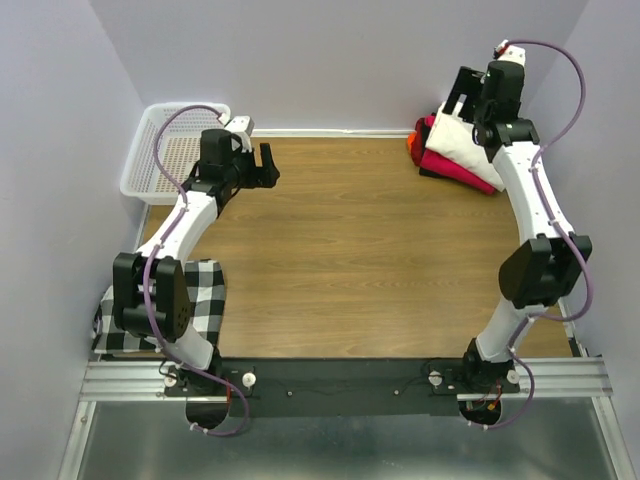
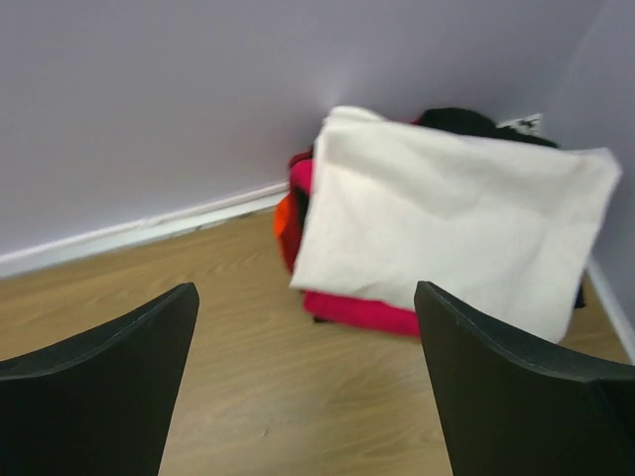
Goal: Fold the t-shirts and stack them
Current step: Put the neatly folded tshirt into the corner of the board with the right arm
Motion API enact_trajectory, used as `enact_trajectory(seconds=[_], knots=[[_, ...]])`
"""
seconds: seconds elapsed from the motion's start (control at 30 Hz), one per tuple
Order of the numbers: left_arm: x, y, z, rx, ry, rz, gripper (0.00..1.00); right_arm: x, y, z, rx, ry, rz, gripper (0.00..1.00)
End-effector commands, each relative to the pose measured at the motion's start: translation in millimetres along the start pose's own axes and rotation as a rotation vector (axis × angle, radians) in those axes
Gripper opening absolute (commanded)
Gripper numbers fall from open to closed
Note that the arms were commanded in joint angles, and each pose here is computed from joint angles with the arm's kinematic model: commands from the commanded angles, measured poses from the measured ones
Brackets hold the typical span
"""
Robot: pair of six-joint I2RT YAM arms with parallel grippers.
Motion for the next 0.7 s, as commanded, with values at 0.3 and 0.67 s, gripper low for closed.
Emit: enact_trajectory(seconds=[0.3, 0.67], knots=[[61, -22, -23, -0.126, -0.284, -0.042, 0.96, 95, 83, 145, 0.061, 0.362, -0.376, 1.00], [75, -26, -11, -0.157, -0.329, -0.042, 0.96, 137, 94, 207, 0.084, 0.428, -0.386, 1.00]])
Point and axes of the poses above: each gripper's point midway between its finger pads, its own x axis back along the fingers, its own y axis along the line the jaws close on, z = x × y, the point moved 8 cm from there along x, back along the fingers, and after that the axes turned 10 degrees about x, right-handed, at the moved point
